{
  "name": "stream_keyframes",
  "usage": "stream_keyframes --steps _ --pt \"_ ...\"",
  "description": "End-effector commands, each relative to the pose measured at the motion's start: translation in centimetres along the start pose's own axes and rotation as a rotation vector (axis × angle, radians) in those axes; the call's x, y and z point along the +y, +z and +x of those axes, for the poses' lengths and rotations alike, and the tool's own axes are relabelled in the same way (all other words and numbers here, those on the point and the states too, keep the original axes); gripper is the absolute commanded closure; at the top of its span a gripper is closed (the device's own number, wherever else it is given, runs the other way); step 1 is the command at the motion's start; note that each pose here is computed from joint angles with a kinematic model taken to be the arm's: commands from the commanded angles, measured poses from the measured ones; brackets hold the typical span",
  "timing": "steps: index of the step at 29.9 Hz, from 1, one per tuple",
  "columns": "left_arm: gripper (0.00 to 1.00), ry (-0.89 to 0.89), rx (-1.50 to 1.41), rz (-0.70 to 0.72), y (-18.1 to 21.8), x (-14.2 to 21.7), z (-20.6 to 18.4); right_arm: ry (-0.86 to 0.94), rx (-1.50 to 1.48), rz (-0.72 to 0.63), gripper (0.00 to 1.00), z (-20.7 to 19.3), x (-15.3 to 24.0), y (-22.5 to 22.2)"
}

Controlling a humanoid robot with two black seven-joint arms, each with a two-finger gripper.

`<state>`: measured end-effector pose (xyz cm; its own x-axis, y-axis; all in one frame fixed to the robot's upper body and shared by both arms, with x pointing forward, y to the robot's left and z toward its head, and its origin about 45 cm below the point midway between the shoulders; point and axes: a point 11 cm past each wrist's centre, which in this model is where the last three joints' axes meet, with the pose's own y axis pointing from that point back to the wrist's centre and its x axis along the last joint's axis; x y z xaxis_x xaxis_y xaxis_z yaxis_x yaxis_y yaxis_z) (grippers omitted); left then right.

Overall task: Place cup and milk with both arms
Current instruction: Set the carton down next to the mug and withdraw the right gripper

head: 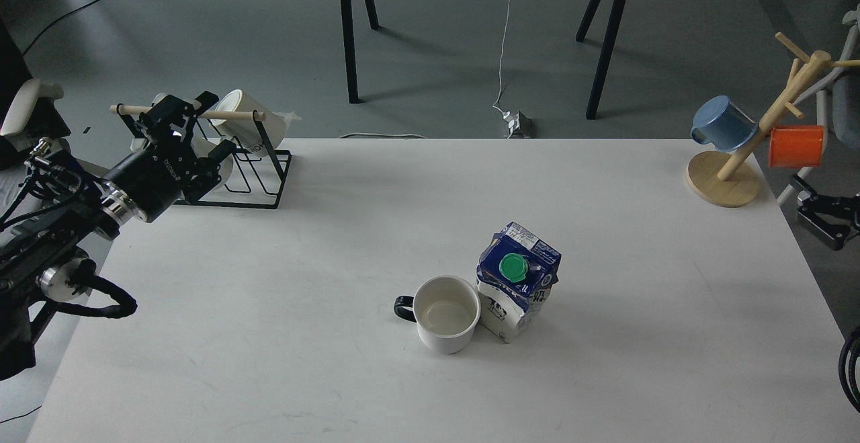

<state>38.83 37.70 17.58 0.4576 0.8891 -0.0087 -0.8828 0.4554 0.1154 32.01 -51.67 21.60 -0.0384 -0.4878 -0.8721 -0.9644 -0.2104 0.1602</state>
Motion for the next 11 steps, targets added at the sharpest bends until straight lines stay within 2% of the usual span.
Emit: stream_keyframes --steps 1,11 --pt "0.05 0.014 -0.020 -0.004 0.8 0.7 1.0 0.002 0.021 -0.024 0.02 -0.7 -2.4 -0.1" --pt "0.05 0.026 -0.023 -0.013 1.2 0.8 1.4 -0.002 0.006 -0.044 0.02 -0.6 -3.0 1.1"
